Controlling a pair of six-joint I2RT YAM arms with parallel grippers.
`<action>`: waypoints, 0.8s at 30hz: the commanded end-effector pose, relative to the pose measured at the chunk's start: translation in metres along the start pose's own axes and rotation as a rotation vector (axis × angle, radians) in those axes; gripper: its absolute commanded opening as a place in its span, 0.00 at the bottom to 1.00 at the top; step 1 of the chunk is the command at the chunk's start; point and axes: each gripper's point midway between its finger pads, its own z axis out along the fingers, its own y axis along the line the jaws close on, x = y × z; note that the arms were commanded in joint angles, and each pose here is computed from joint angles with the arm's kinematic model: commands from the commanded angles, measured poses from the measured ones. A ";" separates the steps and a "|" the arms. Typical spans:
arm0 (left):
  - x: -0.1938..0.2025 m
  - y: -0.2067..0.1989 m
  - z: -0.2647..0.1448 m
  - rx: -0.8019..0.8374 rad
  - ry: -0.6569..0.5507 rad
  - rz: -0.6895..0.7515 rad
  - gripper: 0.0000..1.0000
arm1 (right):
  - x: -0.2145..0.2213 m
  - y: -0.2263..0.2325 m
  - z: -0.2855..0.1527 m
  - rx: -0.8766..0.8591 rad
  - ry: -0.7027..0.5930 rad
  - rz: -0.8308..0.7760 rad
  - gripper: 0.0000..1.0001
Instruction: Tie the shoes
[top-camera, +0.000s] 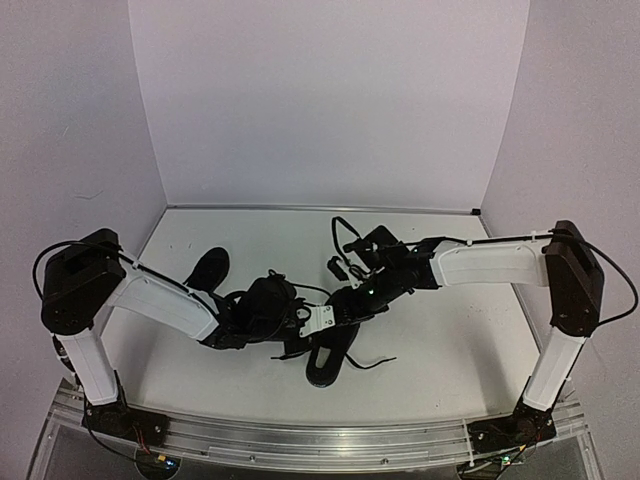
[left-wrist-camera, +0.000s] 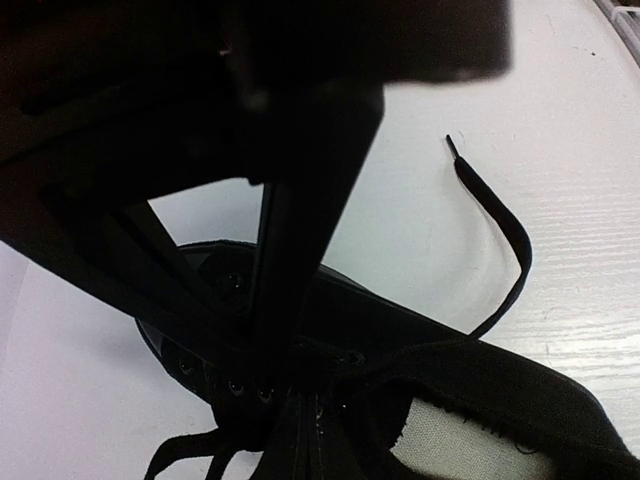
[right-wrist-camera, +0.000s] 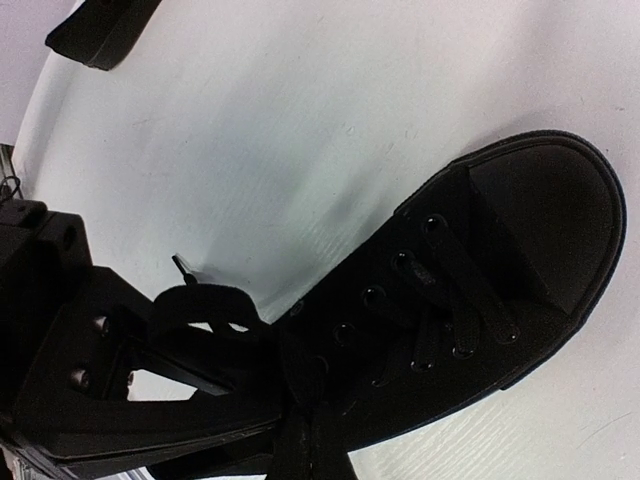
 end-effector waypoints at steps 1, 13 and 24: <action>-0.005 0.015 0.006 -0.064 -0.041 -0.067 0.00 | -0.013 0.016 -0.017 -0.064 -0.060 -0.014 0.00; -0.009 0.028 0.009 -0.132 -0.115 -0.189 0.00 | -0.004 0.031 -0.017 -0.178 -0.055 0.004 0.00; -0.004 0.012 0.010 -0.068 -0.133 -0.179 0.00 | -0.012 0.023 -0.046 -0.222 -0.123 0.015 0.30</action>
